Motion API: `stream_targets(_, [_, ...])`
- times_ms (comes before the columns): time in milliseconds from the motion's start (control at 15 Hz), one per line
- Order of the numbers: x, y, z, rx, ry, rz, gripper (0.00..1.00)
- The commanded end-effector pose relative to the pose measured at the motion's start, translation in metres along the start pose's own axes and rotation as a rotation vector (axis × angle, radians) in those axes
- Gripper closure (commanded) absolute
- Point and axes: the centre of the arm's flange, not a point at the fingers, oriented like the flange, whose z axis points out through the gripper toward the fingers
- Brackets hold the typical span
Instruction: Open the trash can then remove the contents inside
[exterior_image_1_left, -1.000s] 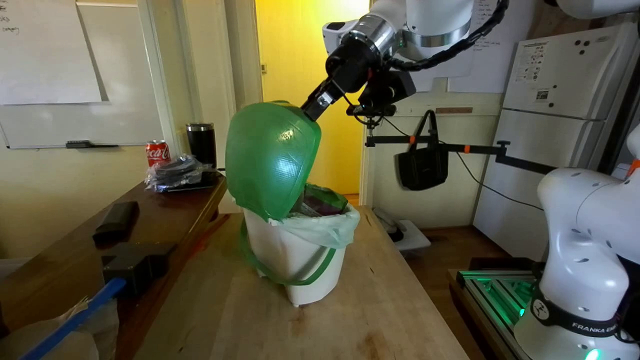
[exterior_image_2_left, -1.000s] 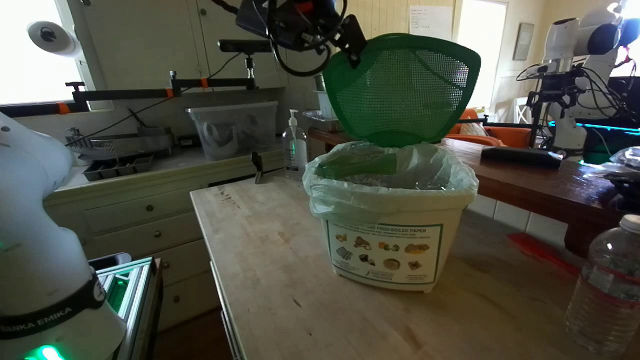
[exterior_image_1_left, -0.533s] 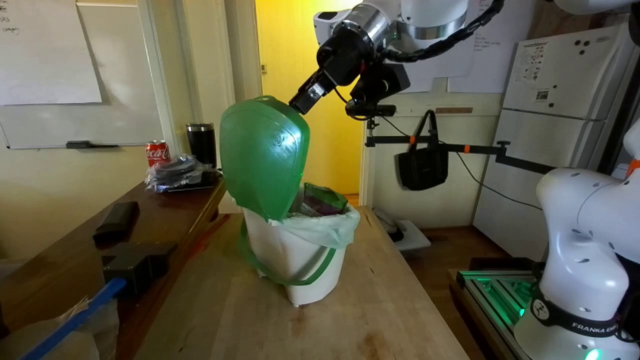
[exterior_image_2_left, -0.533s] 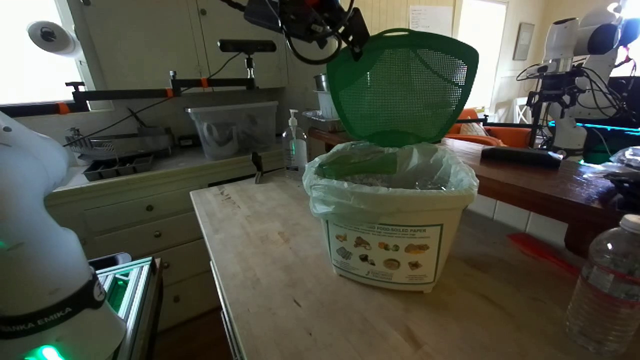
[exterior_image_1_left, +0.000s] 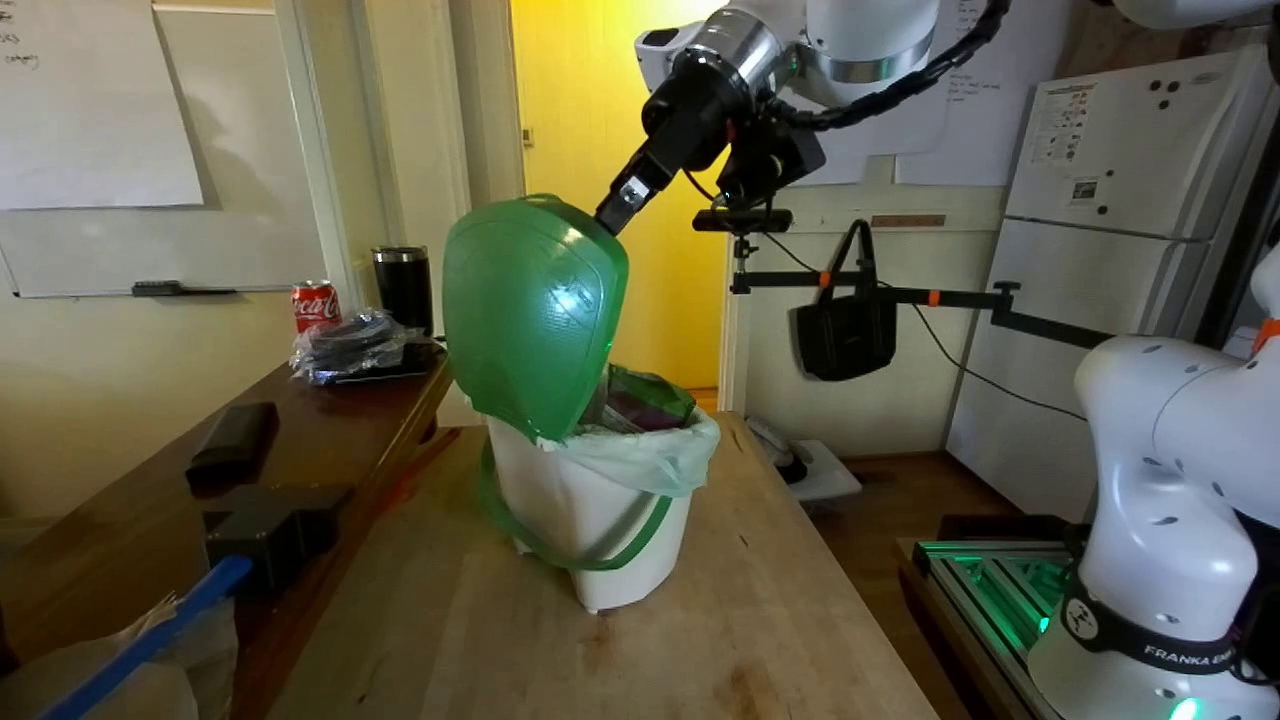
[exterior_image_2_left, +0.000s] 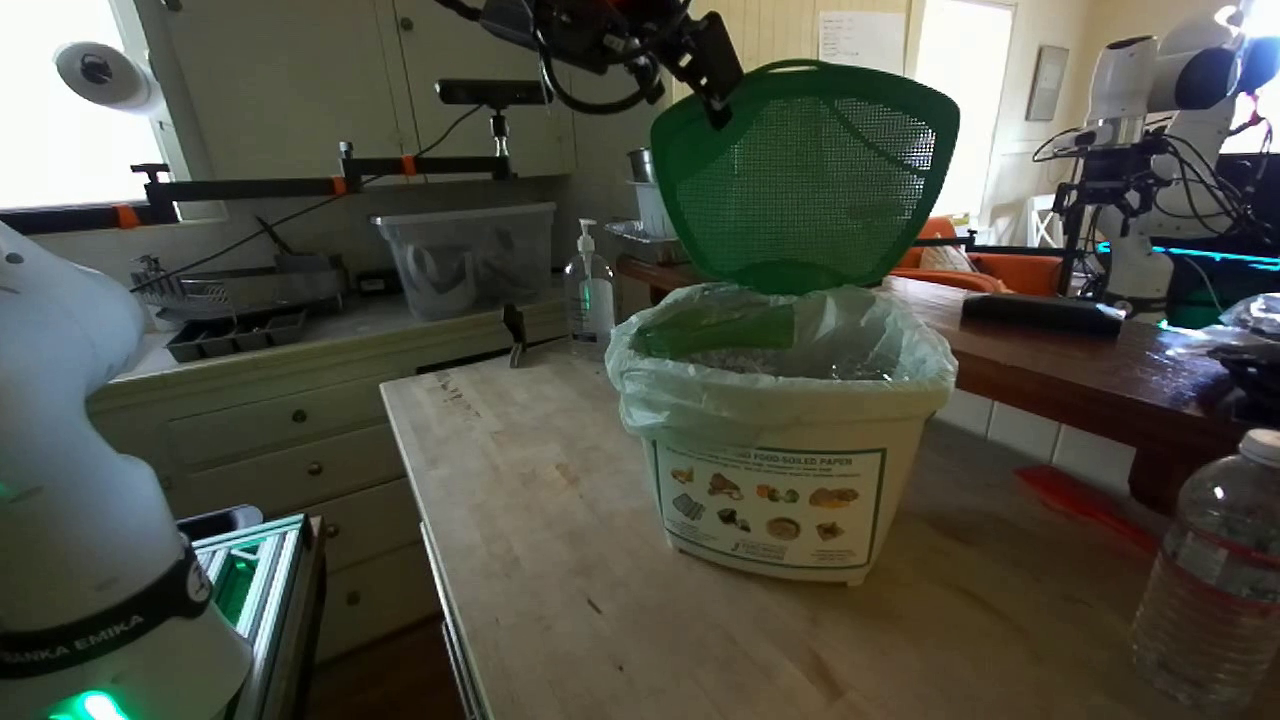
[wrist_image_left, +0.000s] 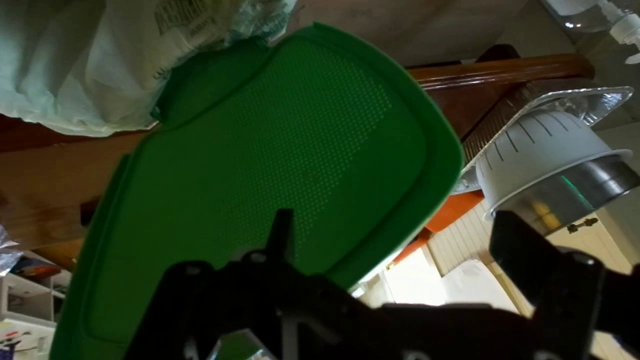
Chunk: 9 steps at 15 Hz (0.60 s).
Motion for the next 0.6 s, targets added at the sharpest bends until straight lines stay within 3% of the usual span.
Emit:
stream_targets(0, [-0.02, -0.004, -0.016, -0.068, -0.028, 0.045, 0.0])
stream_targets(533, [-0.063, 0.014, -0.056, -0.214, -0.05, 0.166, 0.0])
